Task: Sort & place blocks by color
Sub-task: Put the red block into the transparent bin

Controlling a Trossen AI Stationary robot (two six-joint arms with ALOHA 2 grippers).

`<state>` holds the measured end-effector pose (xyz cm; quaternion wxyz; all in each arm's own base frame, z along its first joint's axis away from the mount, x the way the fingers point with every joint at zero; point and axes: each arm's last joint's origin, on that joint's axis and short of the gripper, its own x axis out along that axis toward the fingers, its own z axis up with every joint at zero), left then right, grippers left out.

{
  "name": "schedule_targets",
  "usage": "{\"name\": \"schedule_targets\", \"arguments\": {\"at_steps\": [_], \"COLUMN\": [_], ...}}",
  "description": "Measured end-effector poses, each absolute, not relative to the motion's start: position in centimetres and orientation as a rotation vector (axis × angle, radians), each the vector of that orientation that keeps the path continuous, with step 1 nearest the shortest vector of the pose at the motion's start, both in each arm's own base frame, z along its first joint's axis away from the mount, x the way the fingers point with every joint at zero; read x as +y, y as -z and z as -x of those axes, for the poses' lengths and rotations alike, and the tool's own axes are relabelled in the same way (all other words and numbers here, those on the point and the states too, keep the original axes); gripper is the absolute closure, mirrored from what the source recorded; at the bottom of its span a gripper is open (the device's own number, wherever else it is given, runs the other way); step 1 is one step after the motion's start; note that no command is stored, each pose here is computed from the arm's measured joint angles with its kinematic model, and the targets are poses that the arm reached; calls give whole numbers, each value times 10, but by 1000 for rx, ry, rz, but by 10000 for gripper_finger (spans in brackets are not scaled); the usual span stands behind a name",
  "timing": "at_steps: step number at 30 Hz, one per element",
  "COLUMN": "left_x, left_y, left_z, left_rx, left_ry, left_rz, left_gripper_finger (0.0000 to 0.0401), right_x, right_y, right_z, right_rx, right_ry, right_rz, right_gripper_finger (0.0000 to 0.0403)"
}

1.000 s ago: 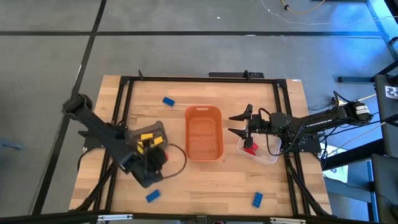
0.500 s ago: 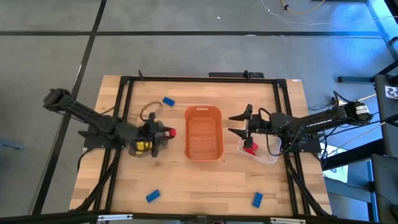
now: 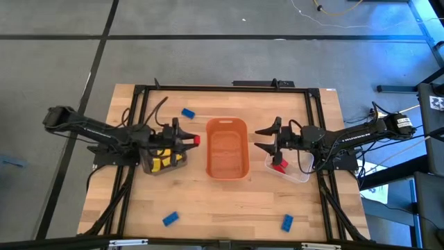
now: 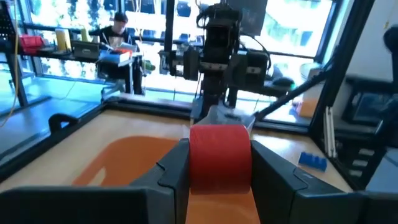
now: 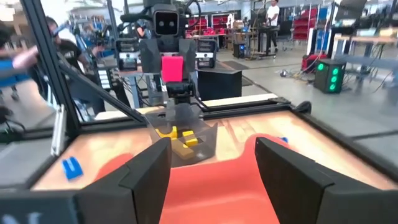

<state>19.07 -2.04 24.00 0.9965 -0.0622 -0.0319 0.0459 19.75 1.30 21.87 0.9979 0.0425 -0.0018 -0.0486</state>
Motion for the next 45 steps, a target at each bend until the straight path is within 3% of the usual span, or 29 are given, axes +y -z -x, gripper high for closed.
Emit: {"name": "schedule_targets", "arguments": {"at_steps": [6, 19, 31, 37, 45], "left_x": [-12, -3, -18, -7, -7], "left_y": [-235, -226, -225, -223, -225], "left_z": [-202, -262, -347, -339, -336], "left_rx": [-86, -71, -44, -27, -73], "left_ry": [-126, 72, 180, 192, 147], "left_rz": [109, 154, 308, 336, 369], "left_gripper_finger": [282, 282, 282, 282, 282], "right_x": [13, 13, 40, 55, 67], "right_y": [-219, -219, -212, -215, -227], "right_z": [-197, -198, -242, -258, -276], "right_rx": [-8, -15, 138, 256, 237], "right_ry": [97, 95, 110, 272, 254], "right_rz": [-102, -175, 282, 434, 478], "right_gripper_finger": [168, 168, 168, 168, 168]}}
